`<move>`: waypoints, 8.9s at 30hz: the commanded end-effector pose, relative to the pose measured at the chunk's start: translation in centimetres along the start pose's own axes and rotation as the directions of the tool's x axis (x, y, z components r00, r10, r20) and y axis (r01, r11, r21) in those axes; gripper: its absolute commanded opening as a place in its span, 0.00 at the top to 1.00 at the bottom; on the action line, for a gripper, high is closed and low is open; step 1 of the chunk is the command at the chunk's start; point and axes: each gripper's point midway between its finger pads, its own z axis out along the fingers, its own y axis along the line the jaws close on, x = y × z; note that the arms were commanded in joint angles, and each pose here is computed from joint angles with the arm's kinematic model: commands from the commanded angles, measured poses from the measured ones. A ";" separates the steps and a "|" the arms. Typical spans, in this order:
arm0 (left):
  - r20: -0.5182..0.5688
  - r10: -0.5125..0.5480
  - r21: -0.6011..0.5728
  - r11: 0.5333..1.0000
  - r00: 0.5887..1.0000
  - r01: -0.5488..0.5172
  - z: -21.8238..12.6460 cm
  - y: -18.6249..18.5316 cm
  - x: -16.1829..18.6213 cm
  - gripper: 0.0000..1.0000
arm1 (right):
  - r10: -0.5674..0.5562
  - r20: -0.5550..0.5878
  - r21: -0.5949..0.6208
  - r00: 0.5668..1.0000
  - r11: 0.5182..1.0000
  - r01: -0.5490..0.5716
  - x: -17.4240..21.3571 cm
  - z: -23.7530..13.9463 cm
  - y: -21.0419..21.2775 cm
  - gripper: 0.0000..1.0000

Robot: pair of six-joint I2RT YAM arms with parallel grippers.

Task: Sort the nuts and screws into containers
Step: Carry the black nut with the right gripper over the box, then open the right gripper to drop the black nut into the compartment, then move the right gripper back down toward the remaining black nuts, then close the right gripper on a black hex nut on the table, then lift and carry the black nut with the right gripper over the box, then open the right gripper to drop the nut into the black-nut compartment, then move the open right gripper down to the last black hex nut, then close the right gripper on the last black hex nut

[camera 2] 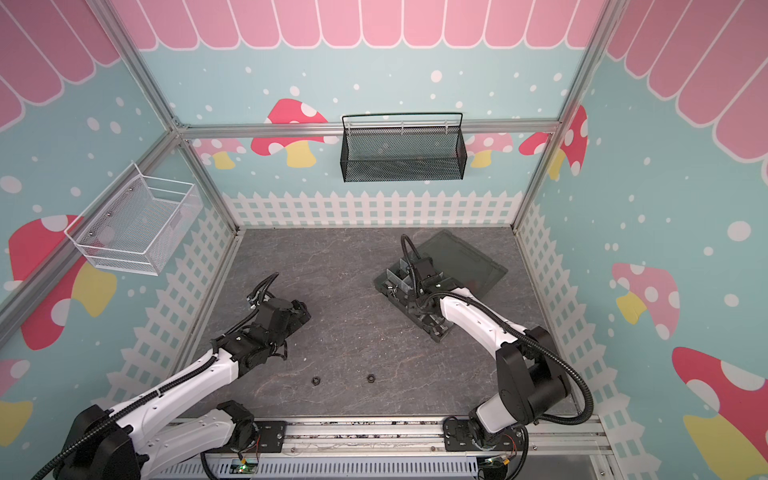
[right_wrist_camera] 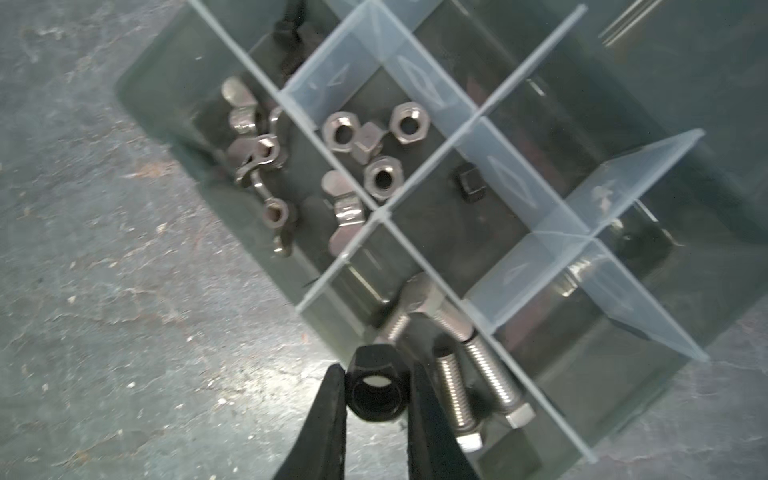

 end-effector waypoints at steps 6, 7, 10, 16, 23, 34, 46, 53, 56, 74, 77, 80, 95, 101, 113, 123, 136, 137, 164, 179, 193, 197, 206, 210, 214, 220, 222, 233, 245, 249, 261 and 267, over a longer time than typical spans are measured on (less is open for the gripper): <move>-0.013 0.015 0.024 1.000 1.000 -0.014 0.2 -1.3 -0.3 0.00 | 0.023 0.019 0.007 1.000 1.000 -0.023 -1.7 1.5 -3.2 0.97; -0.012 0.013 0.029 1.000 1.000 -0.013 0.2 -1.4 -0.4 0.00 | 0.025 0.019 0.005 1.000 1.000 -0.025 -1.9 1.9 -3.4 0.97; -0.013 0.017 0.032 0.999 1.000 -0.017 0.3 -1.5 -0.3 0.00 | 0.027 0.012 0.002 1.000 1.000 -0.027 -2.4 2.8 -3.8 0.96; -0.017 0.017 0.032 0.999 1.000 -0.016 0.4 -1.5 -0.2 0.00 | 0.018 -0.015 -0.023 1.000 1.000 -0.018 -2.5 4.4 -3.5 0.91; -0.019 0.015 0.040 0.999 1.000 -0.014 0.4 -1.6 -0.2 0.00 | 0.003 -0.015 -0.028 1.000 1.000 -0.004 -2.5 4.6 -3.3 0.71; -0.018 0.016 0.048 0.999 1.000 -0.015 0.3 -1.8 -0.3 0.00 | -0.010 0.041 -0.035 0.999 0.999 0.011 -3.6 1.9 -3.2 0.55; -0.028 0.010 0.055 0.998 1.000 -0.009 0.7 -2.0 0.0 0.00 | -0.075 0.084 -0.017 0.994 0.997 0.076 -1.2 -3.7 -0.5 0.49; -0.029 0.005 0.047 0.999 1.000 -0.003 0.9 -2.1 0.0 0.00 | -0.137 0.030 -0.119 0.990 0.983 0.140 3.0 -5.2 4.4 0.49; -0.030 0.002 0.035 0.999 1.000 -0.001 1.0 -1.9 0.0 0.00 | -0.154 -0.023 -0.169 0.988 0.974 0.148 5.4 -5.0 6.1 0.48; -0.047 -0.003 -0.006 1.000 0.999 0.002 1.6 -1.1 0.7 0.00 | -0.454 -0.220 -0.315 0.864 0.871 0.377 15.4 -3.3 14.4 0.48; -0.045 -0.004 -0.013 1.000 0.999 0.004 1.4 -0.8 0.6 0.00 | -0.488 -0.225 -0.342 0.843 0.850 0.400 16.3 -3.7 15.3 0.48; -0.043 -0.011 -0.018 1.000 0.999 0.010 1.3 -0.5 0.5 0.00 | -0.513 -0.243 -0.372 0.824 0.833 0.409 17.4 -3.8 15.9 0.48; -0.042 -0.088 -0.031 0.996 0.995 0.087 1.4 1.4 0.4 0.00 | -0.631 -0.298 -0.403 0.716 0.763 0.505 20.8 -2.3 16.9 0.51; -0.047 -0.099 -0.036 0.995 0.994 0.097 1.6 1.6 0.6 0.00 | -0.660 -0.324 -0.391 0.677 0.746 0.539 22.0 -1.3 16.8 0.53; -0.048 -0.102 -0.044 0.994 0.994 0.100 1.7 2.1 0.8 0.00 | -0.659 -0.365 -0.324 0.658 0.752 0.574 22.6 -0.1 15.4 0.62; -0.070 -0.105 -0.024 0.994 0.992 0.104 1.5 1.9 1.1 0.00 | -0.657 -0.378 -0.289 0.652 0.753 0.591 22.8 0.8 14.8 0.75; -0.056 -0.122 -0.036 0.992 0.991 0.121 1.7 2.5 0.4 0.00 | -0.611 -0.287 -0.218 0.738 0.792 0.571 19.6 -0.3 15.6 0.93; -0.058 -0.122 -0.035 0.992 0.991 0.120 1.7 2.5 0.5 0.00 | -0.605 -0.279 -0.213 0.746 0.796 0.566 19.3 -0.5 15.7 0.94; -0.075 -0.122 -0.013 0.993 0.990 0.121 1.8 1.9 0.6 0.00 | -0.229 -0.006 0.028 0.973 0.973 0.229 1.5 -4.4 4.2 1.00; -0.086 -0.112 -0.009 0.994 0.990 0.112 2.1 1.5 0.7 0.00 | -0.078 0.055 0.032 0.995 0.997 0.077 -4.3 -1.5 -2.1 1.00; -0.089 -0.112 -0.011 0.994 0.990 0.111 2.2 1.5 0.8 0.00 | -0.084 -0.022 -0.023 0.996 0.996 0.083 -4.0 2.7 -2.4 0.85; -0.082 -0.109 -0.015 0.994 0.991 0.108 2.1 1.7 0.6 0.00 | -0.086 -0.032 -0.021 0.996 0.996 0.086 -4.0 3.2 -2.5 0.69; -0.082 -0.110 -0.019 0.994 0.991 0.109 2.0 1.8 0.6 0.00 | -0.089 -0.006 -0.007 0.996 0.996 0.089 -4.7 2.2 -2.8 0.55; -0.074 -0.110 -0.021 0.994 0.991 0.108 1.9 2.0 0.5 0.00 | -0.097 0.035 -0.004 0.995 0.995 0.097 -5.2 0.6 -2.8 0.52; -0.071 -0.111 -0.029 0.994 0.991 0.109 1.9 2.2 0.5 0.00 | -0.118 0.064 0.003 0.991 0.993 0.118 -5.3 -1.0 -2.2 0.49; -0.062 -0.107 -0.040 0.994 0.992 0.104 1.7 2.7 0.3 0.00 | -0.174 0.084 -0.002 0.981 0.985 0.175 -4.5 -2.5 0.1 0.45; -0.056 -0.106 -0.046 0.994 0.993 0.103 1.6 2.9 0.1 0.00 | -0.207 0.099 -0.007 0.973 0.978 0.209 -4.1 -3.0 1.5 0.42; -0.036 -0.115 -0.104 0.988 0.993 0.111 1.5 5.3 -0.9 0.00 | -0.353 0.111 -0.133 0.929 0.921 0.366 -0.2 -4.5 10.7 0.32; -0.026 -0.148 -0.129 0.981 0.989 0.143 1.4 7.0 -2.4 0.00 | -0.544 0.079 -0.224 0.836 0.807 0.546 5.6 -4.3 19.6 0.31; -0.031 -0.162 -0.141 0.978 0.986 0.156 1.6 7.6 -2.7 0.00 | -0.633 0.074 -0.236 0.771 0.740 0.630 7.5 -4.2 22.7 0.34; -0.045 -0.202 -0.156 0.969 0.978 0.193 2.1 9.0 -3.1 0.00 | -0.817 0.067 -0.312 0.573 0.528 0.789 14.2 -3.7 28.9 0.40; -0.066 -0.239 -0.155 0.962 0.969 0.226 2.5 9.4 -2.3 0.00 | -0.872 0.071 -0.363 0.484 0.429 0.827 18.1 -3.7 30.7 0.43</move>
